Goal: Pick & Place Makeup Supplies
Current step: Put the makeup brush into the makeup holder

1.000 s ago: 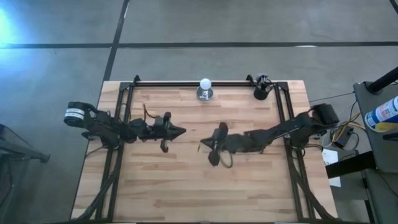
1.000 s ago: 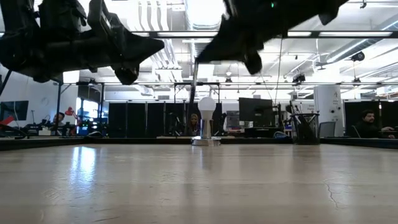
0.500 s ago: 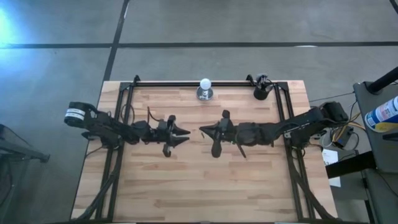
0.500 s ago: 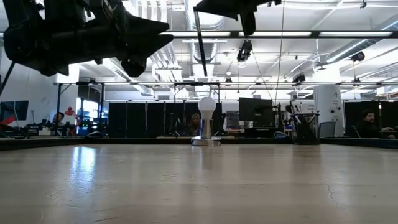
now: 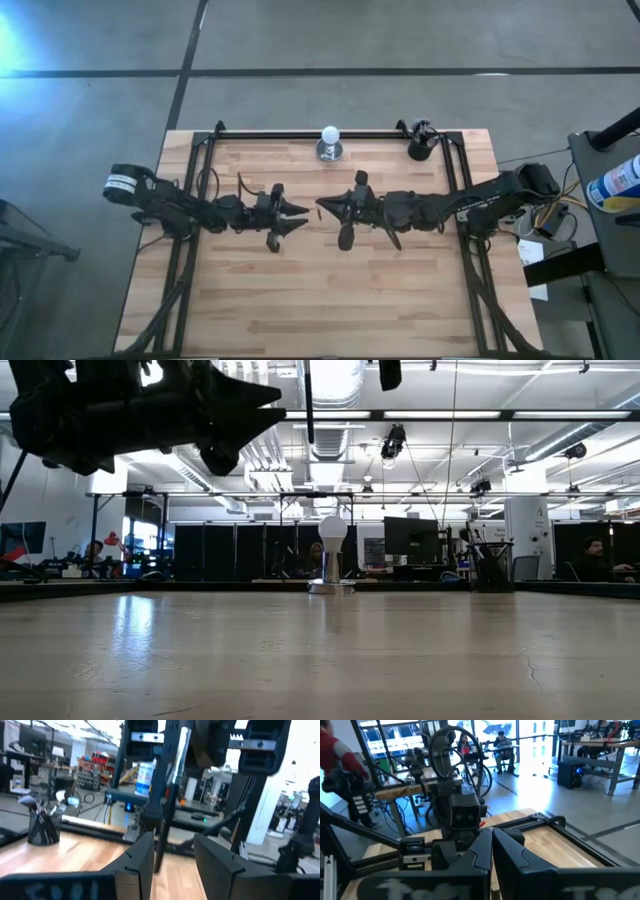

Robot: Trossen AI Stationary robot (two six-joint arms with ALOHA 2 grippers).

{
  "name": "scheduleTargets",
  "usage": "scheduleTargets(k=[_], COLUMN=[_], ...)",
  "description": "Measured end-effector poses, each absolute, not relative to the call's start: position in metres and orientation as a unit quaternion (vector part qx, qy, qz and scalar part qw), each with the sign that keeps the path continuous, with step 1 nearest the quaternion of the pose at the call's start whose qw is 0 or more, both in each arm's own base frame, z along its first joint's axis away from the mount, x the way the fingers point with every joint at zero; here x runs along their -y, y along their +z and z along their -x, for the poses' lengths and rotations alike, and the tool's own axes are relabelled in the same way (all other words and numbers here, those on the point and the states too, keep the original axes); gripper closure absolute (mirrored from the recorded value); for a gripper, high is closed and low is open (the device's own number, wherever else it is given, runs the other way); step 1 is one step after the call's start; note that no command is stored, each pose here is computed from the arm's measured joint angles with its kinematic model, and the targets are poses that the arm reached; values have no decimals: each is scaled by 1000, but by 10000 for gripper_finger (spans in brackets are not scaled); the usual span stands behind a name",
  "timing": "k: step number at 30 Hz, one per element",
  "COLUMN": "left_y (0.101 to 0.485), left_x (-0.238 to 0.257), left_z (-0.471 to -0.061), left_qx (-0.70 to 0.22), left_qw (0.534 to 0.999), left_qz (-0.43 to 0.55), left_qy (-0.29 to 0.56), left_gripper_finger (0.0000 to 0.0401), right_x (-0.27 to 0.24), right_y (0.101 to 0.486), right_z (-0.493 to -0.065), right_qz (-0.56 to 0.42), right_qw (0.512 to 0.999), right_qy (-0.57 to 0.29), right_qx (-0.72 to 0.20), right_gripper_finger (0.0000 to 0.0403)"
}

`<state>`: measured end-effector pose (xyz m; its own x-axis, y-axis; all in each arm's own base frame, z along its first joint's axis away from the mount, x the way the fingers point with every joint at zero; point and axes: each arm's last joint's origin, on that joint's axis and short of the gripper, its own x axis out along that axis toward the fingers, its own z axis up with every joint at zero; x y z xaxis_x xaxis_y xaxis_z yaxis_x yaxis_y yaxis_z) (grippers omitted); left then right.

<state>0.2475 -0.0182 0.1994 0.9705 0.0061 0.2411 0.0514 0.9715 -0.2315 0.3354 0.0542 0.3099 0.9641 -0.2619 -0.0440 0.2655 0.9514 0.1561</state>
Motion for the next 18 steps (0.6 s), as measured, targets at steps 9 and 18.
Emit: scheduleTargets(k=[9, 18], left_y=[204, 198], left_x=[25, 27], left_z=[-271, -297], left_qx=[112, 108], left_qw=[987, 988], left_qz=[116, 113], left_qy=[-14, -5], left_gripper_finger=[268, 268], right_x=[-55, -56], right_y=[316, 316], right_z=[-336, -336], right_qz=[-87, -87], right_qw=[989, 990], right_qy=[-121, -112], right_qx=[5, 9], right_gripper_finger=[395, 394])
